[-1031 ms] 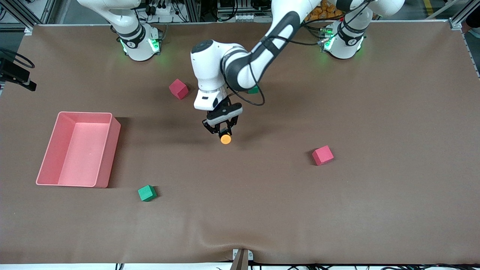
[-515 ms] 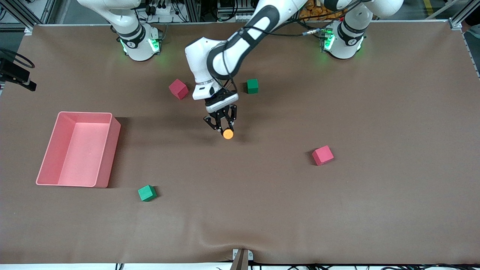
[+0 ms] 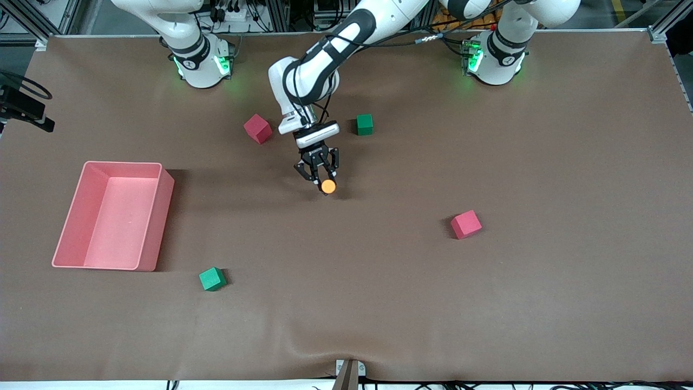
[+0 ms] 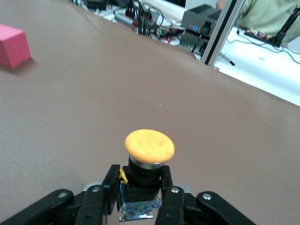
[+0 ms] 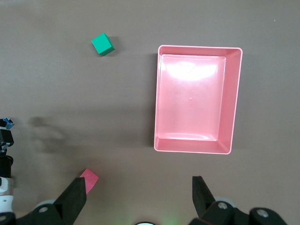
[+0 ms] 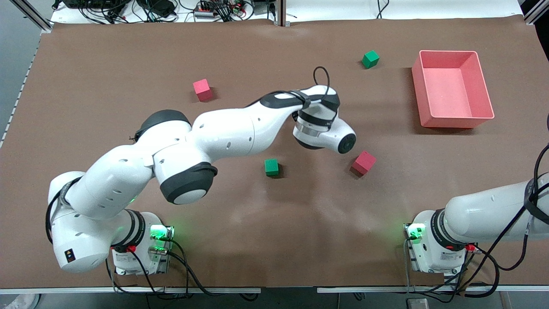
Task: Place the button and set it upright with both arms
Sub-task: 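Lower the button upright onto the table with the left gripper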
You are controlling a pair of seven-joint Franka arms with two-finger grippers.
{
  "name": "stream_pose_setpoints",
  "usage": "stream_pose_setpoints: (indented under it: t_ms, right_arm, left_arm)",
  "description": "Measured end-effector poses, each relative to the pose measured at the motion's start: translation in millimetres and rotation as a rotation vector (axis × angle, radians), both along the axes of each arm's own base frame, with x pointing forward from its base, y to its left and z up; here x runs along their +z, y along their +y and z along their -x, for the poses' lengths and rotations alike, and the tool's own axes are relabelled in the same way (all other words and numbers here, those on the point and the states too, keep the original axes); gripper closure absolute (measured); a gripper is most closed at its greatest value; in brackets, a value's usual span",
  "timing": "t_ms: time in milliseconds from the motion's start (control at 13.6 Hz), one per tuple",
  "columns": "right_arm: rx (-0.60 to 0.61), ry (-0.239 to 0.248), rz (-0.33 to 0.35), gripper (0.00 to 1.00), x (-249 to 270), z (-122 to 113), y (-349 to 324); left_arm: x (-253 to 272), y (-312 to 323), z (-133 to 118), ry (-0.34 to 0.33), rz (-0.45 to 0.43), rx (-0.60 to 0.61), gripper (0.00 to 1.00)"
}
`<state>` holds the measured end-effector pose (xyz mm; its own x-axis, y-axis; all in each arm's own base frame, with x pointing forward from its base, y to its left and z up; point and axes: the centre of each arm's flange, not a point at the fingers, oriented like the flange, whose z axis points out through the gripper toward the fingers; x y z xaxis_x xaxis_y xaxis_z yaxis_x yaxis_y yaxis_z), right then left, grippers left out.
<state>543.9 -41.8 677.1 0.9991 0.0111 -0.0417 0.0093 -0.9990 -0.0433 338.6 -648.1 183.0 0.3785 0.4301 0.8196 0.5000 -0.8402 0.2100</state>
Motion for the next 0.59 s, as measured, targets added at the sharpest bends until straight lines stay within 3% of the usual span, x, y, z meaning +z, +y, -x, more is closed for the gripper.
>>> stream_pose_setpoints:
  t_ms: [147, 589]
  right_arm:
    - [0.002, 0.008, -0.001, 0.00, -2.0, 0.2, 1.1]
    - [0.006, 0.039, -0.003, 0.00, -5.5, 3.2, 2.4]
  left_arm:
    - [-25.5, 3.3, 11.7, -0.034, -0.044, 0.000, 0.60]
    - [-44.4, 3.9, 20.2, -0.074, -0.018, 0.017, 0.60]
